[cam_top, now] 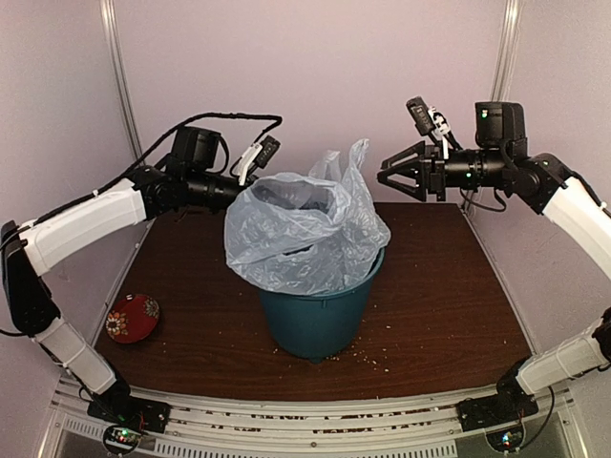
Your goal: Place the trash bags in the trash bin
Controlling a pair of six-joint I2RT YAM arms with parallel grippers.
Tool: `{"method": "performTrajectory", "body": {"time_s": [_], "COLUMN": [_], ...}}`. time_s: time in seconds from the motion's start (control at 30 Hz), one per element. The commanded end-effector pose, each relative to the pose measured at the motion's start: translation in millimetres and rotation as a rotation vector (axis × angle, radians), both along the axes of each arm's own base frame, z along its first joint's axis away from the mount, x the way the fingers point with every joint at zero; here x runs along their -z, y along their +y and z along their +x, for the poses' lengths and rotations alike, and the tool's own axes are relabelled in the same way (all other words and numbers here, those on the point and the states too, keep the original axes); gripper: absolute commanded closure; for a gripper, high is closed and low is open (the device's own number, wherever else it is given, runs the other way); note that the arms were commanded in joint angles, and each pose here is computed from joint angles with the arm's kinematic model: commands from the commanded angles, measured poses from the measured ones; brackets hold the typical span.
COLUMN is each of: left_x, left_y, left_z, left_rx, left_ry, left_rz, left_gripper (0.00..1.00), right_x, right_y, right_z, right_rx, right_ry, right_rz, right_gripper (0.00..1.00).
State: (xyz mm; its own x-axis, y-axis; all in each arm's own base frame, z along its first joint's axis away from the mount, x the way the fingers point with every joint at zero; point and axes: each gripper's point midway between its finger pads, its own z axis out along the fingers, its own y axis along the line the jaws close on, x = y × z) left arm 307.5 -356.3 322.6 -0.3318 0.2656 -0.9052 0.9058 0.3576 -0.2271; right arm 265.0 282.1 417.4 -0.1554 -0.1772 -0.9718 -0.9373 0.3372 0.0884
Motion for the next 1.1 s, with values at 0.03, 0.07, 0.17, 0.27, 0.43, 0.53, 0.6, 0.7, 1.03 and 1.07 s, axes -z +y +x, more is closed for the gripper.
{"method": "performTrajectory", "body": {"time_s": [0.03,0.07,0.17,0.27,0.43,0.53,0.6,0.7,1.03,1.07], "left_x": [16,18,24,33,29,-14,-50,-104,-142,-140], "left_y": [1,2,-2,-11,-5,15,36,76,94,86], "left_z": [17,21,26,26,37,43,50,56,-32,-51], "left_rx": [-0.086,-0.109,-0.125,-0.120,-0.210,-0.312,-0.424,-0.613,-0.575,-0.538], "left_ry": [-0.040,-0.044,-0.037,-0.026,-0.071,-0.170,-0.241,-0.347,-0.458,-0.476], "left_rz": [0.086,0.097,0.110,0.136,0.198,0.180,0.184,0.171,0.106,0.113], "left_gripper": [0.60,0.61,0.64,0.67,0.65,0.49,0.39,0.30,0.26,0.28], "right_x": [1,2,6,12,15,12,10,6,6,7], "right_y": [4,4,5,7,9,10,11,12,16,17], "right_z": [0,-1,-3,-6,-8,-9,-10,-9,-6,-6], "right_rx": [-0.004,-0.008,-0.010,-0.014,-0.003,0.002,0.002,0.000,0.012,0.010], "right_ry": [-0.003,-0.003,-0.006,-0.002,-0.010,-0.023,-0.027,-0.029,-0.022,-0.017], "right_rz": [0.010,0.008,0.002,-0.014,-0.036,-0.043,-0.049,-0.053,-0.060,-0.059], "right_gripper": [0.47,0.47,0.48,0.48,0.40,0.34,0.34,0.35,0.34,0.34]}}
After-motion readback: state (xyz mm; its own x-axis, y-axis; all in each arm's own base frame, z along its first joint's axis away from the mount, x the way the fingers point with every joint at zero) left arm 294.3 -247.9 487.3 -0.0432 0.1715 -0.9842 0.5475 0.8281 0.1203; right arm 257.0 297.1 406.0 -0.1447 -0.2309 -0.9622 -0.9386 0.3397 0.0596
